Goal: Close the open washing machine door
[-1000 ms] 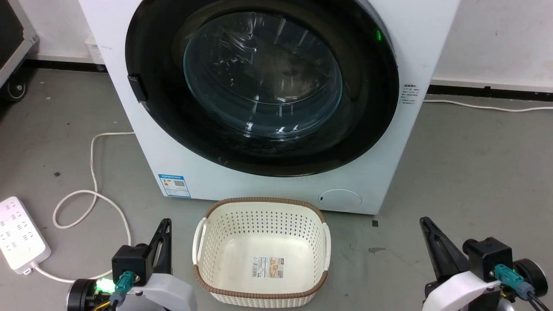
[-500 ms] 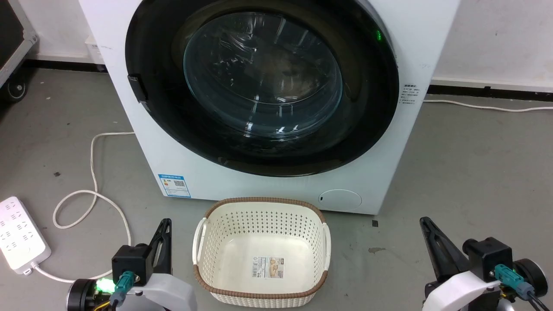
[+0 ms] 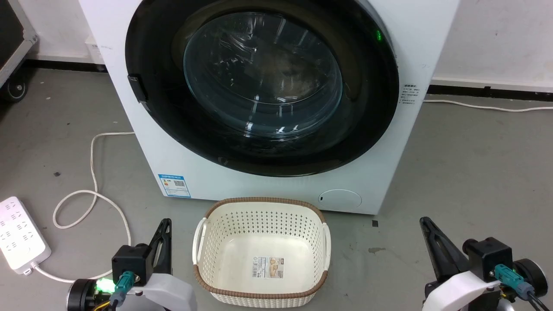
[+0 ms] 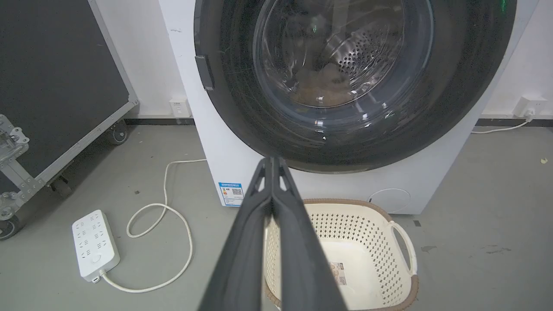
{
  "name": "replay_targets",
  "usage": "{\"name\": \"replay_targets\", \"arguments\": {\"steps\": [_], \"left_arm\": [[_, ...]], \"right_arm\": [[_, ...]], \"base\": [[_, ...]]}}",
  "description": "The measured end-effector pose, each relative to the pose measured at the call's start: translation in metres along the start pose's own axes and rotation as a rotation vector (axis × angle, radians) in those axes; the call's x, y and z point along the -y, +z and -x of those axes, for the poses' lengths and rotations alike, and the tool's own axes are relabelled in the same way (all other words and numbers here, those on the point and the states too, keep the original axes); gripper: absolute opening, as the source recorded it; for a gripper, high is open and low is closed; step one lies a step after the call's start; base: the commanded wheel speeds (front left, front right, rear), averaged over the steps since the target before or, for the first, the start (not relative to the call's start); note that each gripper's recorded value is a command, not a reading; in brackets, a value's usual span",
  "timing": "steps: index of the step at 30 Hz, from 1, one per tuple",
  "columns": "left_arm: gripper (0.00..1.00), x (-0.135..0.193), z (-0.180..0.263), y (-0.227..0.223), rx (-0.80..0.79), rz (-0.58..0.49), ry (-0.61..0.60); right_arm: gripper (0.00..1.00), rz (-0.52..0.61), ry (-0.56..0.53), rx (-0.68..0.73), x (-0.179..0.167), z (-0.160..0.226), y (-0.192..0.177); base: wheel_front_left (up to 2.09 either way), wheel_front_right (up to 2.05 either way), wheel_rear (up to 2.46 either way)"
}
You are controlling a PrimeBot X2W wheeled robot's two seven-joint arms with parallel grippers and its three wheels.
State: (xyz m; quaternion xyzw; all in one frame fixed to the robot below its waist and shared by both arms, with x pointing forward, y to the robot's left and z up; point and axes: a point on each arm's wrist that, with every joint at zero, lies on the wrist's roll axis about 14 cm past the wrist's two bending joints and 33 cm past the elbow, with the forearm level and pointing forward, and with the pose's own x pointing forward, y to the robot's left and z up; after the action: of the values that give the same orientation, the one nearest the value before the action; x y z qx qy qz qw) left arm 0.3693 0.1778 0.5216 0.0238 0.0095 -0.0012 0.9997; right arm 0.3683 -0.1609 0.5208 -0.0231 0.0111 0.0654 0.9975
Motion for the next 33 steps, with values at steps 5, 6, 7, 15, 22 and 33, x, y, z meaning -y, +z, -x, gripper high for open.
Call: {"name": "replay_targets", "arguments": {"steps": [5, 6, 7, 15, 22, 33], "left_arm": [[0.00, 0.0002, 0.0000, 0.0000, 0.000, 0.000, -0.001], [0.00, 0.0001, 0.0000, 0.0000, 0.000, 0.000, 0.000], [0.00, 0.0000, 0.0000, 0.0001, 0.000, 0.000, 0.000], [0.00, 0.0001, 0.0000, 0.0000, 0.000, 0.000, 0.000], [0.00, 0.0002, 0.0000, 0.0000, 0.000, 0.000, -0.001], [0.00, 0.0000, 0.0000, 0.0000, 0.000, 0.000, 0.000]], "right_arm": [[0.00, 0.000, 0.000, 0.000, 0.0001, 0.0000, 0.0000], [0.00, 0.000, 0.000, 0.000, 0.0001, 0.0000, 0.0000], [0.00, 0.000, 0.000, 0.000, 0.0000, 0.0000, 0.0000], [0.00, 0.000, 0.000, 0.000, 0.0000, 0.0000, 0.0000], [0.00, 0.000, 0.000, 0.000, 0.0001, 0.0000, 0.0001], [0.00, 0.000, 0.000, 0.000, 0.0000, 0.0000, 0.0000]], "base": [[0.00, 0.00, 0.00], [0.00, 0.00, 0.00], [0.00, 0.00, 0.00], [0.00, 0.00, 0.00], [0.00, 0.00, 0.00], [0.00, 0.00, 0.00]]}}
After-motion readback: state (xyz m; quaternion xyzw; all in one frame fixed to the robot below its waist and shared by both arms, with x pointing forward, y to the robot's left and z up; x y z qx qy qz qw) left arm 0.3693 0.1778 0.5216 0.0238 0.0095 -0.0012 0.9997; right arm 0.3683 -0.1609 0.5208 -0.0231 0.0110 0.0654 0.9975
